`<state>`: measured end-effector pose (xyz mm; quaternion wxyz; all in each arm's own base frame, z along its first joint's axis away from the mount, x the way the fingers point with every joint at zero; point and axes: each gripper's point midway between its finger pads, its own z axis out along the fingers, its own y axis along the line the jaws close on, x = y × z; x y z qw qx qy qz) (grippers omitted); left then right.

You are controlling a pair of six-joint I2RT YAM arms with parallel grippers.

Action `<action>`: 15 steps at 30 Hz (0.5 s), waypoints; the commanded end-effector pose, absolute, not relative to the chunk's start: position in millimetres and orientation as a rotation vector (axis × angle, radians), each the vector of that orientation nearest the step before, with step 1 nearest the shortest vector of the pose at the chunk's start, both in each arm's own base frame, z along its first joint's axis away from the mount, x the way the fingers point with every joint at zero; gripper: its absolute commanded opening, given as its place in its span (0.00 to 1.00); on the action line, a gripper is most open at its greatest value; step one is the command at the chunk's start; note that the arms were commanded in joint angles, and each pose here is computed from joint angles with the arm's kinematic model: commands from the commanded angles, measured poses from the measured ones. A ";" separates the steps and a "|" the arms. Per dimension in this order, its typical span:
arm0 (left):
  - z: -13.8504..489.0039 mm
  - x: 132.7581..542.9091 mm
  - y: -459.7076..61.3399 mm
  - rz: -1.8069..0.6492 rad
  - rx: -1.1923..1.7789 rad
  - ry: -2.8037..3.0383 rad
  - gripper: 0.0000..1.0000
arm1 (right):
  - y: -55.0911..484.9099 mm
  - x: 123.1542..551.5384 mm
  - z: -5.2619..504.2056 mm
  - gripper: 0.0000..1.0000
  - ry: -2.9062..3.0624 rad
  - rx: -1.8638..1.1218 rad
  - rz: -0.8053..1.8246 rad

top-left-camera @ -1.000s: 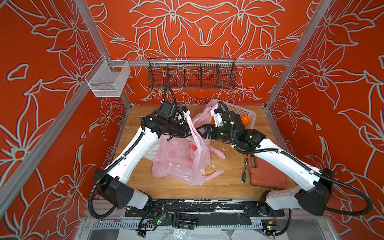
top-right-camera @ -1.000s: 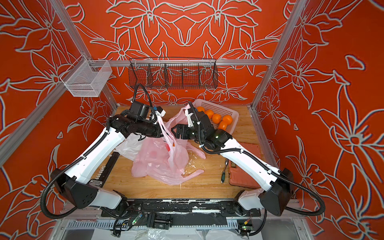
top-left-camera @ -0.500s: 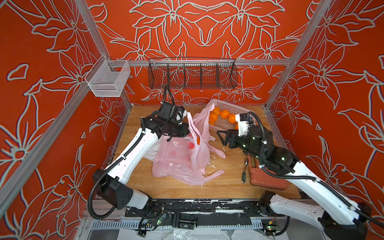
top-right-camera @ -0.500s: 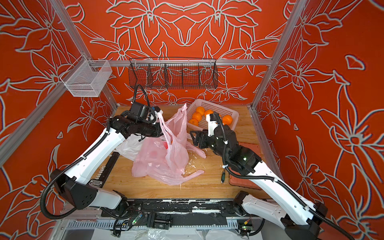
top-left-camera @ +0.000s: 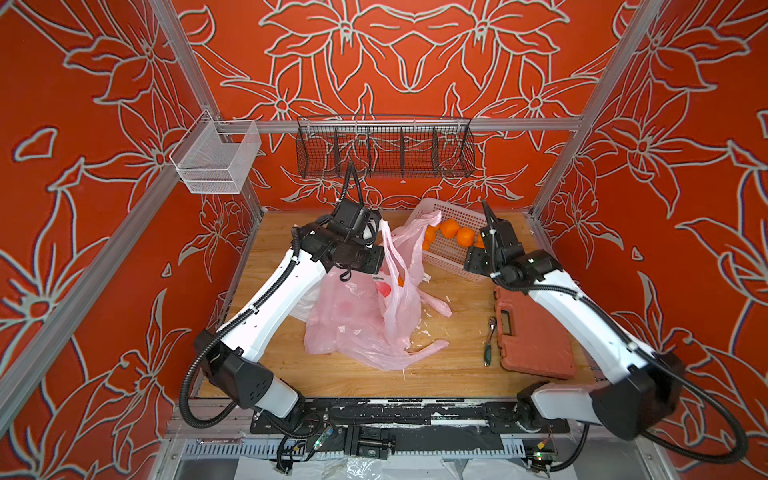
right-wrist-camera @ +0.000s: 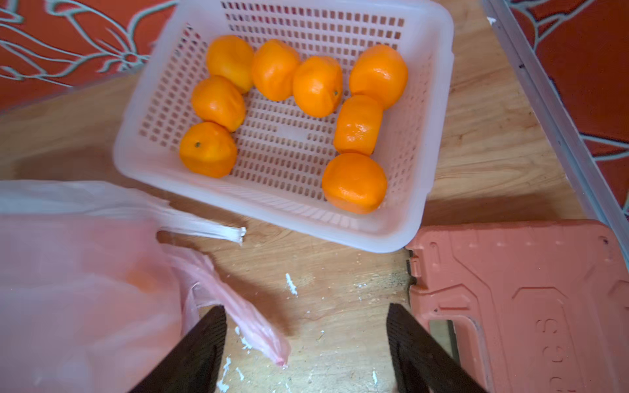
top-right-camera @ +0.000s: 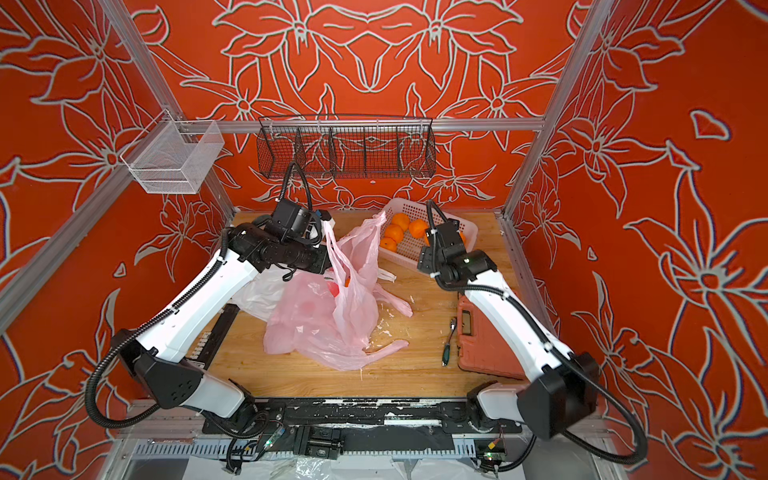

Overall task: Place the oranges into plastic bags & tie knots
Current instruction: Pick up the orange from the basket.

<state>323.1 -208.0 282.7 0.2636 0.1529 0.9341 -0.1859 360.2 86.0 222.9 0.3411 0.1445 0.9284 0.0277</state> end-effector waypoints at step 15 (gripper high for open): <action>280.6 319.9 -194.3 -0.388 0.449 2.542 0.00 | 36.0 444.8 134.6 0.74 2.693 0.552 -0.108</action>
